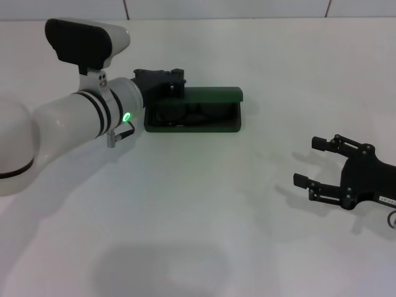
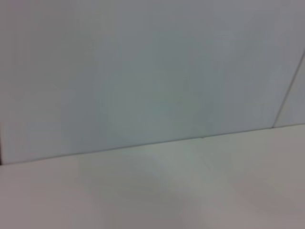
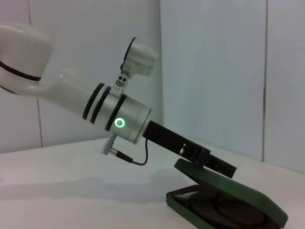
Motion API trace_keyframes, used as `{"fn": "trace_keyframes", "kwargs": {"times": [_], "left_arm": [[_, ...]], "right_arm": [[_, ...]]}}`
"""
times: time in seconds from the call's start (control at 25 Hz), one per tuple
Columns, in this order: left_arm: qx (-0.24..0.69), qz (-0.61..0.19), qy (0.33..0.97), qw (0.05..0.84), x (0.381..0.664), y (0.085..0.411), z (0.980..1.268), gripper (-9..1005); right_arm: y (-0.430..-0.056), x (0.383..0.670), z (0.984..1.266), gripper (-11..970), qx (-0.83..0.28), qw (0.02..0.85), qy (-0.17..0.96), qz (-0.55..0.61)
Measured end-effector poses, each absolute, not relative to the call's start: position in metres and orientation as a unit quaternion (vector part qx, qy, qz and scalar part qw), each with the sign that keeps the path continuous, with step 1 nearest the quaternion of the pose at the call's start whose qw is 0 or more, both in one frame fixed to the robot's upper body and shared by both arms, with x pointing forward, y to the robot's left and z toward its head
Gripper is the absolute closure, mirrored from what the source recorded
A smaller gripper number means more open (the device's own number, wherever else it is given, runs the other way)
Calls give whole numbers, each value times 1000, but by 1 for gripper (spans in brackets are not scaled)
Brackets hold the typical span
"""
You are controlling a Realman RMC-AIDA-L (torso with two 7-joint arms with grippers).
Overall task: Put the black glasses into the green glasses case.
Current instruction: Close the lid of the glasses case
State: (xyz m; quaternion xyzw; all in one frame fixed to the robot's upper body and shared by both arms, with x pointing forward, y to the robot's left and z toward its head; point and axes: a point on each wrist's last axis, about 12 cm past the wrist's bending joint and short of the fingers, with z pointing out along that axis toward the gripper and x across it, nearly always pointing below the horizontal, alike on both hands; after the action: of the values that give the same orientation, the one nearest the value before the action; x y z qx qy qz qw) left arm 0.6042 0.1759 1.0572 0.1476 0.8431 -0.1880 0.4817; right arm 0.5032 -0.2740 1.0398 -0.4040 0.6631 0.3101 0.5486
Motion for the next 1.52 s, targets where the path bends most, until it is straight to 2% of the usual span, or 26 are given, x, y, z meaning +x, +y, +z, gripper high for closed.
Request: {"fn": "trace_keyframes", "kwargs": {"times": [1.12,1.52], "left_arm": [[187,-227,803,518,582,193,1032,987],[205,-237,789,528,578,193,1032,977]], "right_arm": [[-272,506,1041,146,-404,548,663,313],[-272,506,1041,146,-403,548,663,313]]}}
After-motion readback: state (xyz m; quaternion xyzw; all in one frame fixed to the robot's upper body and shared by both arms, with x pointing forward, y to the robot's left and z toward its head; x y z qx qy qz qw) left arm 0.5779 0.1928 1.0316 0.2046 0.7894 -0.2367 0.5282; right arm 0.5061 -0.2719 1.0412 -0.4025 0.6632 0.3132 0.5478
